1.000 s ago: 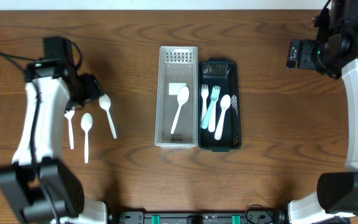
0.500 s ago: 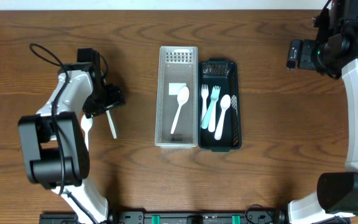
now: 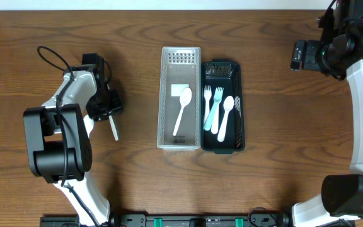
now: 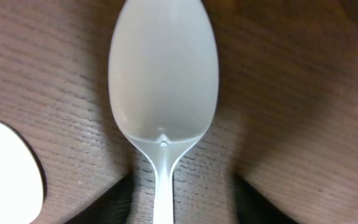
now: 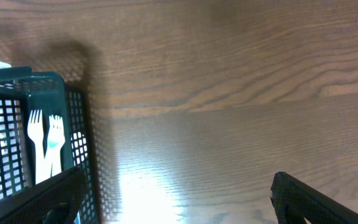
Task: Pack container
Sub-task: 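Grasp the next white spoon on the left with the left gripper, then place the spoon in the grey basket crossing the first spoon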
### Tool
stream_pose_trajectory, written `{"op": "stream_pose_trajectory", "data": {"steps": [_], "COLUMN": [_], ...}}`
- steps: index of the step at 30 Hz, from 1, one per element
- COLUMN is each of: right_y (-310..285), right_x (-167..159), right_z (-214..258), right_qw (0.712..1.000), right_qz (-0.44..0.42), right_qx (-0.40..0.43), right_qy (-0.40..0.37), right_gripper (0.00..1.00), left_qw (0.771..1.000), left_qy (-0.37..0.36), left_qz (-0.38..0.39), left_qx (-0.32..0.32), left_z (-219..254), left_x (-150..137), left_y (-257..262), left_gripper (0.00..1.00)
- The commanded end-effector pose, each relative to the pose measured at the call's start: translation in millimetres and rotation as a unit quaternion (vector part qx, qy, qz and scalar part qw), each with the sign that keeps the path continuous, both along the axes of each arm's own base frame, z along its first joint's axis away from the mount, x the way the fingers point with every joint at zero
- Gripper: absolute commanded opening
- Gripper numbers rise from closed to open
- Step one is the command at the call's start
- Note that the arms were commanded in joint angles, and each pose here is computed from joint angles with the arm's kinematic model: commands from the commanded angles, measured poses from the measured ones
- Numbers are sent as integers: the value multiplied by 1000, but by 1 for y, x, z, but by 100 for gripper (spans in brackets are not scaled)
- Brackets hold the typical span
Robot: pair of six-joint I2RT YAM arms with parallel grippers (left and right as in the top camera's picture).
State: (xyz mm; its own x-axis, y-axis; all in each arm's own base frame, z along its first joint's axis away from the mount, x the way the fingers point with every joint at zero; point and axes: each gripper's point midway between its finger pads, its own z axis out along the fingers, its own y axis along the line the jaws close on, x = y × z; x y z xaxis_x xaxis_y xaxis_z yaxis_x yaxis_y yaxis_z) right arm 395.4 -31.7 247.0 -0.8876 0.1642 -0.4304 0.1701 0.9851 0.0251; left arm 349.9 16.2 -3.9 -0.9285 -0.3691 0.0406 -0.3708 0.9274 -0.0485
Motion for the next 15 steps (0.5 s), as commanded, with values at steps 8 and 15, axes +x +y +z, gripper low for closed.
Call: {"op": "stream_pose_trajectory", "data": {"steps": [8, 15], "right_y": [-6, -6], "right_x": [-2, -2], "right_z": [2, 2], "right_qw": [1000, 1000], "right_qz": [-2, -2], "right_qx": [-11, -11], "right_qy": [-1, -1], "right_gripper": [98, 98], "left_qw": [1000, 1000], "left_qy": [14, -23], "left_qz": [-4, -13], "left_qx": [0, 10], "left_z": [-6, 38], "left_x": [-3, 10], "left_y": [0, -3], "left_gripper": [6, 6]}}
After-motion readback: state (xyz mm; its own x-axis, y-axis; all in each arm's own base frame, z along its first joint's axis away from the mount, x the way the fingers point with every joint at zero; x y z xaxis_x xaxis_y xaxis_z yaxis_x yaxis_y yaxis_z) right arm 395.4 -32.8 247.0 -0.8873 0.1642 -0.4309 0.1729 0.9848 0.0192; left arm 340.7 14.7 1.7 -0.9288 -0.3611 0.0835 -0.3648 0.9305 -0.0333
